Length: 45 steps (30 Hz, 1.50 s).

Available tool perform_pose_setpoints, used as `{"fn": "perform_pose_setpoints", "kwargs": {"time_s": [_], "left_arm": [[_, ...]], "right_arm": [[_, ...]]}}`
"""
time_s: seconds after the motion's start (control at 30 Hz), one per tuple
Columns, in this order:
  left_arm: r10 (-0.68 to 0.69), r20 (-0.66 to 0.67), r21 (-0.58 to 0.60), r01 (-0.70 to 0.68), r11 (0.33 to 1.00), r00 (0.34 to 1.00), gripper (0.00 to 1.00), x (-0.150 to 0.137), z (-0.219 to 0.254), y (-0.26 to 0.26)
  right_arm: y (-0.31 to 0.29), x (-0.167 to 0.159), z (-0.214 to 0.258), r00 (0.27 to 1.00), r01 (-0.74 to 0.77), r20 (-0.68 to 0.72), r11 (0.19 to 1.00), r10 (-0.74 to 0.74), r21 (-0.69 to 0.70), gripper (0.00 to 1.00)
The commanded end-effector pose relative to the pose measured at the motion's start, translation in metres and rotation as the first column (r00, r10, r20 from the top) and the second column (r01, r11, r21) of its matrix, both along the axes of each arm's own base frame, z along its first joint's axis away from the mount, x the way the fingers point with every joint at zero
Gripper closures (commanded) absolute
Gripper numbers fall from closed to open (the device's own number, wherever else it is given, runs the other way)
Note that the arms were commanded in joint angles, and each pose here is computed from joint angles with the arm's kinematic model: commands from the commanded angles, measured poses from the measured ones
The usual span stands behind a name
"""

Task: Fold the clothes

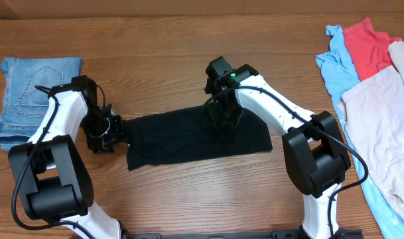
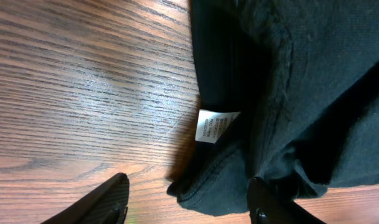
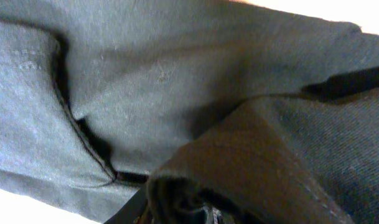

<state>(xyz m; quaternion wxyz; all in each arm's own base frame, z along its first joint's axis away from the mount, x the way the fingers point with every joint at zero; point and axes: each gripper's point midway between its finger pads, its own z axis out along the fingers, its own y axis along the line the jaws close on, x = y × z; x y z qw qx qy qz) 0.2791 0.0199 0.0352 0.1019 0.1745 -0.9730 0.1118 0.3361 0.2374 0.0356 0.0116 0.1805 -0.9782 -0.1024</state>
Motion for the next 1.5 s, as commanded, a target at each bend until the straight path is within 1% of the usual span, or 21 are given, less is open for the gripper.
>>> {"fn": "perform_pose_setpoints", "kwargs": {"time_s": [0.0,0.07,0.1,0.17,0.23,0.3,0.37,0.43,0.57,0.63,0.8,1.07,1.2,1.37,1.43,1.47], "left_arm": [[-0.005,0.041,-0.014,0.006,1.0,0.999,0.34,0.006,0.011,-0.001],[-0.007,0.038,-0.015,0.008,1.0,0.999,0.32,0.005,0.011,-0.001],[-0.007,0.037,-0.015,0.007,1.0,0.999,0.32,0.005,0.011,-0.001],[-0.007,0.037,-0.015,0.007,1.0,0.999,0.31,0.005,0.011,-0.001],[-0.007,0.037,-0.015,0.007,1.0,0.999,0.31,0.005,0.011,-0.001],[-0.008,0.037,-0.015,0.009,1.0,0.999,0.31,0.005,0.011,-0.001],[-0.013,0.039,-0.016,0.013,1.0,0.999,0.31,0.005,0.011,-0.001],[-0.014,0.041,-0.015,0.015,1.0,0.999,0.31,0.005,0.01,-0.001],[-0.014,0.043,-0.015,0.015,1.0,0.999,0.3,0.006,0.01,-0.001],[-0.014,0.046,-0.014,0.015,1.0,0.999,0.3,0.007,0.01,-0.001],[-0.014,0.049,-0.013,0.015,1.0,0.999,0.28,0.007,0.01,-0.001],[-0.014,0.049,-0.014,0.015,1.0,0.999,0.28,0.007,0.01,-0.001],[-0.014,0.048,-0.014,0.015,1.0,0.999,0.28,0.007,0.01,-0.001],[-0.013,0.047,-0.014,0.014,1.0,0.999,0.25,0.007,0.01,-0.001],[-0.014,0.044,-0.015,0.014,1.0,0.999,0.25,0.006,0.01,-0.001],[-0.014,0.041,-0.016,0.014,1.0,0.999,0.25,0.005,0.01,-0.001]], "right_arm": [[0.021,-0.005,0.024,0.994,-0.107,0.005,0.987,0.108,0.118,0.71],[0.036,-0.016,0.045,0.977,-0.208,0.009,0.95,0.212,0.232,0.71],[0.04,-0.02,0.054,0.968,-0.248,0.023,0.931,0.251,0.267,0.71],[0.042,-0.02,0.071,0.956,-0.292,0.072,0.913,0.283,0.286,0.71],[0.037,-0.012,0.082,0.952,-0.302,0.13,0.917,0.277,0.259,0.7],[0.026,-0.002,0.091,0.954,-0.275,0.178,0.94,0.24,0.204,0.7],[0.007,0.01,0.098,0.961,-0.205,0.213,0.97,0.174,0.13,0.69],[-0.01,0.014,0.103,0.965,-0.159,0.225,0.985,0.139,0.074,0.69],[-0.044,0.015,0.1,0.978,-0.053,0.2,0.998,0.058,-0.029,0.69],[-0.064,0.014,0.091,0.985,-0.004,0.172,0.996,0.02,-0.09,0.69],[-0.085,0.015,0.061,0.989,0.063,0.14,0.991,-0.046,-0.116,0.69],[-0.059,0.022,0.033,0.989,0.038,0.146,0.999,-0.036,-0.011,0.69],[-0.039,0.022,0.02,0.991,0.0,0.133,1.0,-0.004,0.03,0.69],[-0.007,0.013,0.008,0.996,-0.051,0.085,0.989,0.04,0.138,0.69],[0.006,0.016,0.012,0.993,-0.071,0.103,0.979,0.051,0.193,0.68],[0.011,0.019,0.014,0.991,-0.079,0.121,0.974,0.054,0.211,0.65]]}}
